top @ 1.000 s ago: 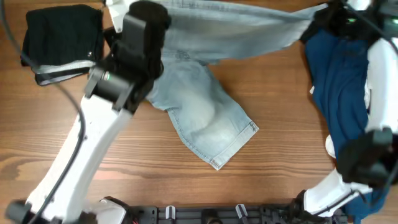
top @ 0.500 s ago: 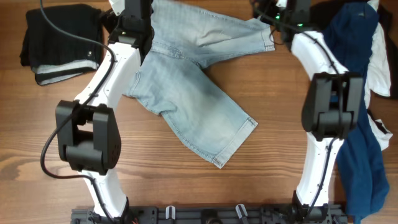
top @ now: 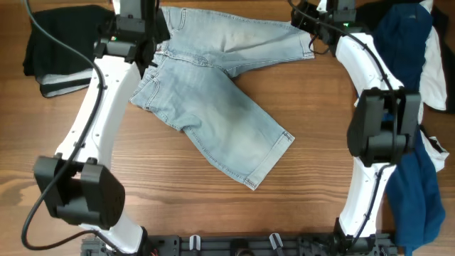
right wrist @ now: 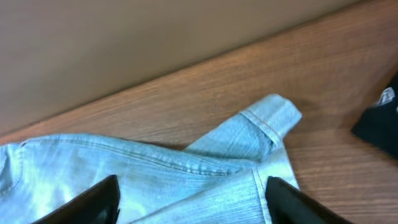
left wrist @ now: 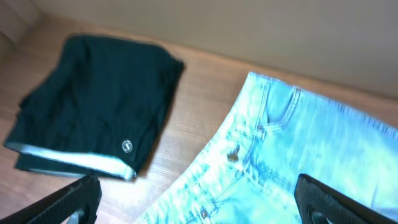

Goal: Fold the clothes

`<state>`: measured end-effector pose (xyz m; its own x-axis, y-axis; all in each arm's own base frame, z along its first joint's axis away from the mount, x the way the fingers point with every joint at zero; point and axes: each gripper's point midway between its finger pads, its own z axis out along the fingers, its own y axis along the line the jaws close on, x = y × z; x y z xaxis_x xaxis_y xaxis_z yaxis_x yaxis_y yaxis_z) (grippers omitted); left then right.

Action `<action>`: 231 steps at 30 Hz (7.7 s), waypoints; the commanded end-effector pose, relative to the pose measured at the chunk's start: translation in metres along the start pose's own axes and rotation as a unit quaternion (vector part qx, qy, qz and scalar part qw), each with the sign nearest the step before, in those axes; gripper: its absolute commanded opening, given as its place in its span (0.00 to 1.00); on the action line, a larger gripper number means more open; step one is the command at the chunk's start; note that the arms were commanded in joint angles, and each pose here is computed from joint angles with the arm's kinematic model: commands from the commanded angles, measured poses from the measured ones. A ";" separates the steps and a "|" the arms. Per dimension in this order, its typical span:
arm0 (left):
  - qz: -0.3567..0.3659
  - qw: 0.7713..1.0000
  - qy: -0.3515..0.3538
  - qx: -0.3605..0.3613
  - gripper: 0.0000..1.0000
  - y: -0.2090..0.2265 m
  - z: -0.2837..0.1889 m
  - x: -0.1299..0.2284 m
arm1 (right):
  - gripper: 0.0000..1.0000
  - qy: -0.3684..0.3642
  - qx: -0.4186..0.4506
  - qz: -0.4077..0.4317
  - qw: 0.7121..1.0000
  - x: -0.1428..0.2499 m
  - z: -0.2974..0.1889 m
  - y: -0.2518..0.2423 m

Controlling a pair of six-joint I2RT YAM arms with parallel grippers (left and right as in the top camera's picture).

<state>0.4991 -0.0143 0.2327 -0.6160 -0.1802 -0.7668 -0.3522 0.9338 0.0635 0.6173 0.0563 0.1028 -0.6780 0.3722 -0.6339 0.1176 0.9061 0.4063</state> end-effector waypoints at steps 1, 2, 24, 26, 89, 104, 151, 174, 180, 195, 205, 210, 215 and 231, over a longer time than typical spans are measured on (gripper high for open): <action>-0.007 1.000 0.018 0.013 1.00 -0.006 0.007 0.009 | 0.64 0.012 0.019 0.071 0.997 0.023 0.034 -0.019; -0.008 1.000 0.017 0.014 1.00 -0.006 0.007 0.009 | 0.64 0.012 0.020 0.086 0.996 0.026 0.040 -0.022; -0.006 1.000 0.022 0.014 1.00 -0.006 0.007 0.011 | 1.00 -0.045 -0.024 0.000 0.999 -0.011 0.034 0.006; -0.004 1.000 0.026 0.013 1.00 -0.005 0.006 0.013 | 1.00 -0.039 0.045 -0.044 0.997 -0.020 0.003 -0.007; 0.029 0.912 0.391 0.122 0.04 0.020 0.103 0.206 | 0.65 0.289 0.107 -0.065 0.949 0.226 -0.290 0.048; -0.186 0.847 0.499 0.000 0.04 0.101 0.062 0.221 | 0.58 0.435 0.107 -0.017 0.894 0.349 -0.279 0.011; -0.140 0.936 0.320 0.037 0.04 0.127 -0.106 0.112 | 0.04 0.230 0.083 0.028 0.969 0.150 -0.315 -0.023; -0.131 0.941 0.305 -0.062 0.04 0.109 -0.040 0.118 | 0.04 0.120 0.020 -0.031 0.992 0.080 -0.138 -0.033; -0.146 0.948 0.274 -0.064 0.04 0.100 0.005 0.110 | 0.05 0.085 -0.003 -0.051 0.995 0.075 -0.099 -0.014; -0.175 0.949 0.239 -0.113 1.00 0.107 0.053 0.111 | 1.00 -0.006 -0.068 -0.120 0.990 0.069 -0.025 0.032; -0.164 0.935 0.297 -0.100 0.96 0.107 0.012 0.126 | 1.00 0.057 -0.087 -0.136 0.985 0.085 -0.060 0.043; -0.122 0.957 0.263 0.001 0.24 0.048 0.034 0.111 | 0.85 0.075 -0.094 -0.142 0.983 0.100 -0.060 0.054; -0.087 0.944 0.318 -0.011 0.04 0.021 0.092 0.170 | 0.78 0.073 -0.094 -0.145 0.982 0.100 -0.059 0.057; -0.046 0.868 0.471 -0.149 0.04 0.062 0.080 0.343 | 0.60 0.083 -0.077 -0.072 0.991 0.110 -0.044 0.054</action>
<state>0.4052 0.0110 -0.0060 -0.8282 -0.5263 -0.1928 -0.5543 0.8200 0.1428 0.5010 0.1355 0.0782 -0.8206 0.1154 -0.5598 -0.1417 0.9078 0.3948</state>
